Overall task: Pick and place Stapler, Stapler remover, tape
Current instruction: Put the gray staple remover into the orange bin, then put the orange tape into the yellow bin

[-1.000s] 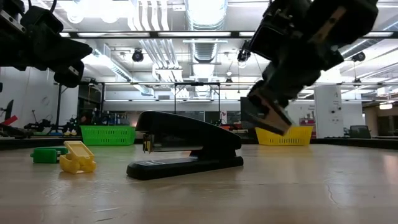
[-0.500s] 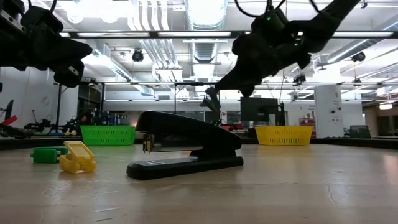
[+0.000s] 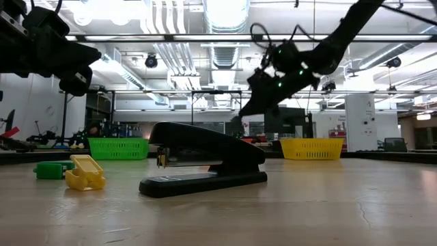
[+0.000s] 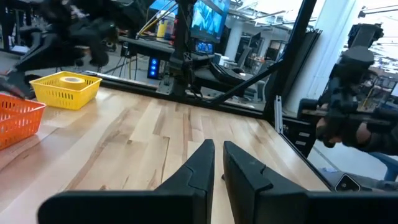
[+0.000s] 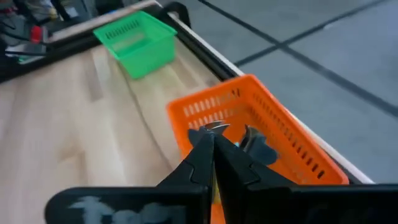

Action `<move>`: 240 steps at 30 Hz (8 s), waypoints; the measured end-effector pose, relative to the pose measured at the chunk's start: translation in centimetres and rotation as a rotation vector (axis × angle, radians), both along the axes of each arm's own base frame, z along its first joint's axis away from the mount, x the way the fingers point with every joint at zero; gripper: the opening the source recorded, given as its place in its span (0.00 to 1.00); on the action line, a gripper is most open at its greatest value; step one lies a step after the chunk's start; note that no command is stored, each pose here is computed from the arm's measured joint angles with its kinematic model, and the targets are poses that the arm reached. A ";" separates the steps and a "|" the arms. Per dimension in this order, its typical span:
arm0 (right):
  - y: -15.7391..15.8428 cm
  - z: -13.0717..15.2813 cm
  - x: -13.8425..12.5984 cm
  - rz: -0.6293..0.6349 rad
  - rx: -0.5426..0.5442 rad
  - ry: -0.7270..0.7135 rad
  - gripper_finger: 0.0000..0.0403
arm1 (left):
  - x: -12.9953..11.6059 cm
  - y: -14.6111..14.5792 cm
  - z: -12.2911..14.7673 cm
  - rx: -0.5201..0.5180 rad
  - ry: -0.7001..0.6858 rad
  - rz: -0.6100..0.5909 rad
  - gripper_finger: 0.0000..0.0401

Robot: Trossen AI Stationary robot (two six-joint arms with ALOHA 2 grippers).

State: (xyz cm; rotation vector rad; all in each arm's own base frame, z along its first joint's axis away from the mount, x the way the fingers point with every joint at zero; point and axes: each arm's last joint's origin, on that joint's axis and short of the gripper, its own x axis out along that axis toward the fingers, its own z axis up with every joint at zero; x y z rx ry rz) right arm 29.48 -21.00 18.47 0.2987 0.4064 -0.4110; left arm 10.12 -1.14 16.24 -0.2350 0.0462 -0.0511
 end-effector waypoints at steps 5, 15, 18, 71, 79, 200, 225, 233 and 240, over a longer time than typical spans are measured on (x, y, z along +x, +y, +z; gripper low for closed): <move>-1.3 -1.1 1.2 0.015 0.080 0.015 0.02 | 0.0 0.0 0.0 0.000 0.000 0.000 0.09; -2.3 0.2 2.4 0.004 0.132 0.074 0.07 | 0.0 0.0 0.0 0.000 0.000 0.000 0.09; -2.3 1.5 2.4 0.012 0.119 0.077 0.14 | 0.0 0.0 0.0 0.000 0.000 0.000 0.09; 26.4 3.2 -11.9 0.980 0.155 -0.419 0.16 | -0.1 0.6 1.9 0.051 -0.189 0.205 0.09; 26.5 4.1 -11.7 0.995 0.138 -0.443 0.15 | -0.7 1.0 4.2 -0.175 -0.446 0.306 0.09; 27.0 1.6 -12.4 0.943 0.144 -0.334 0.14 | 22.5 -16.3 8.3 0.460 0.372 0.455 0.11; 26.9 1.0 -9.5 0.668 -0.031 -0.494 0.50 | 26.3 -11.8 11.5 0.340 0.121 0.427 0.11; 27.1 1.2 -7.8 0.646 -0.038 -0.523 0.50 | 26.8 -11.9 11.0 0.337 0.096 0.402 0.12; 27.3 1.6 -6.3 0.678 -0.061 -0.523 0.50 | 27.4 -11.9 10.1 0.357 0.104 0.404 0.11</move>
